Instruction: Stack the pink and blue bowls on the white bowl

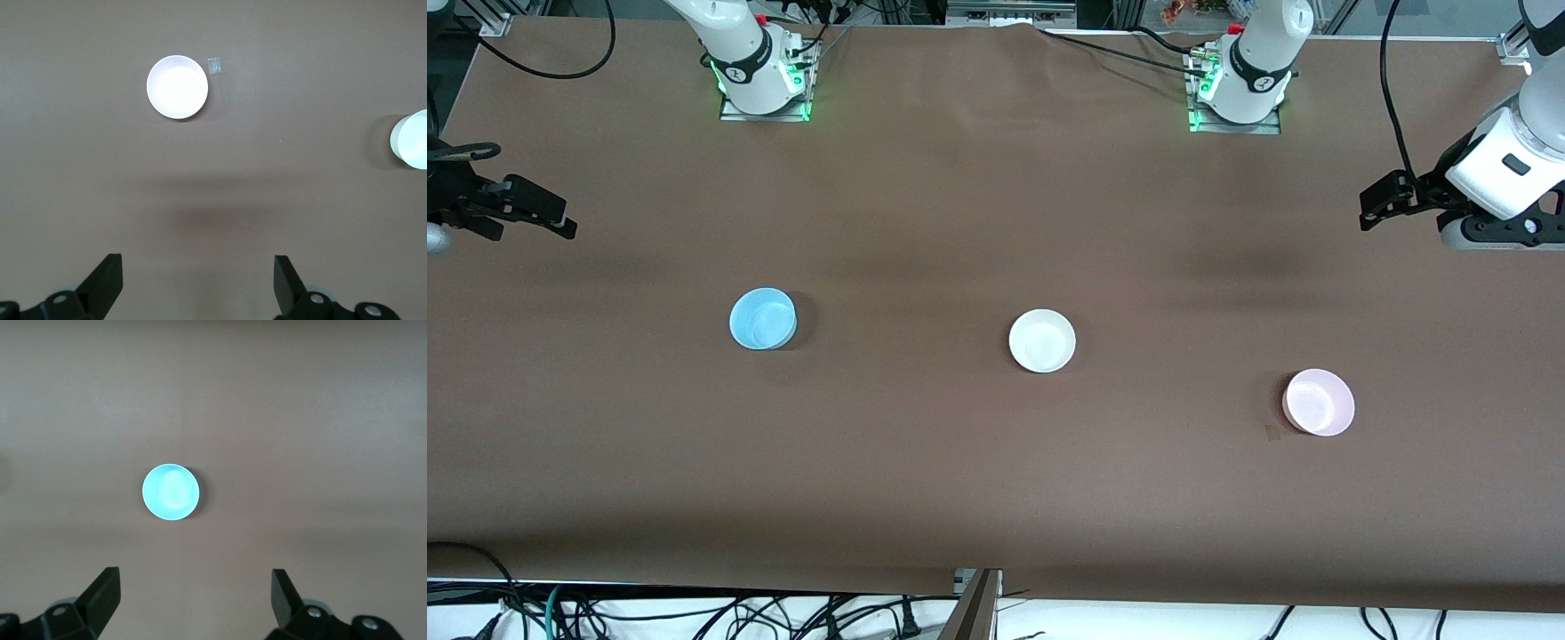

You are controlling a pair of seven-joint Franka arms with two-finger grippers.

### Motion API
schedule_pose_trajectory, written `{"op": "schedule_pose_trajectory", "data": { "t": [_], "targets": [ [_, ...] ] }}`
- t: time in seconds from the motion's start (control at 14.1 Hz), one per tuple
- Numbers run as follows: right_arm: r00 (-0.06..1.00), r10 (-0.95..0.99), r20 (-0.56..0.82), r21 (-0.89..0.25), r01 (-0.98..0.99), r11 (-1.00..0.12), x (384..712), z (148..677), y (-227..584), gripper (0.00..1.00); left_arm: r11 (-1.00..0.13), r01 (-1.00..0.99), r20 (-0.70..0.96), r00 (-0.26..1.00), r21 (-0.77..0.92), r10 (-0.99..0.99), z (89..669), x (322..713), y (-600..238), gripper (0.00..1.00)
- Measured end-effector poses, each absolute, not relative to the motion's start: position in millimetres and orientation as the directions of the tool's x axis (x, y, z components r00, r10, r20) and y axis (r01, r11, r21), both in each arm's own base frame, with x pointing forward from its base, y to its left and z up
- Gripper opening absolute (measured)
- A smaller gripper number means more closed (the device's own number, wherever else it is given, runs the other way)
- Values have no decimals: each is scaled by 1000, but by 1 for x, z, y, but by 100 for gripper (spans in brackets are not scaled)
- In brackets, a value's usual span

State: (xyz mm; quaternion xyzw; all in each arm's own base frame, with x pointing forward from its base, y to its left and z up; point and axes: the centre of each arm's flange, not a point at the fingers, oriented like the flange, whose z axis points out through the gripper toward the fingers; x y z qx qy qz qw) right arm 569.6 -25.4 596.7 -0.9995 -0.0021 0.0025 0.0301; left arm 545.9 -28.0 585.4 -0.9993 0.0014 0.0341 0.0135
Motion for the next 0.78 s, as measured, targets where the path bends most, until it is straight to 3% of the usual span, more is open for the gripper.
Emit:
{"op": "schedule_pose_trajectory", "data": {
  "t": [0.78],
  "targets": [
    [1000, 4, -5, -60, 4, -998, 570, 597, -25, 100, -1000, -3, -85, 996, -27, -1, 581, 550, -27, 100]
  ]
}}
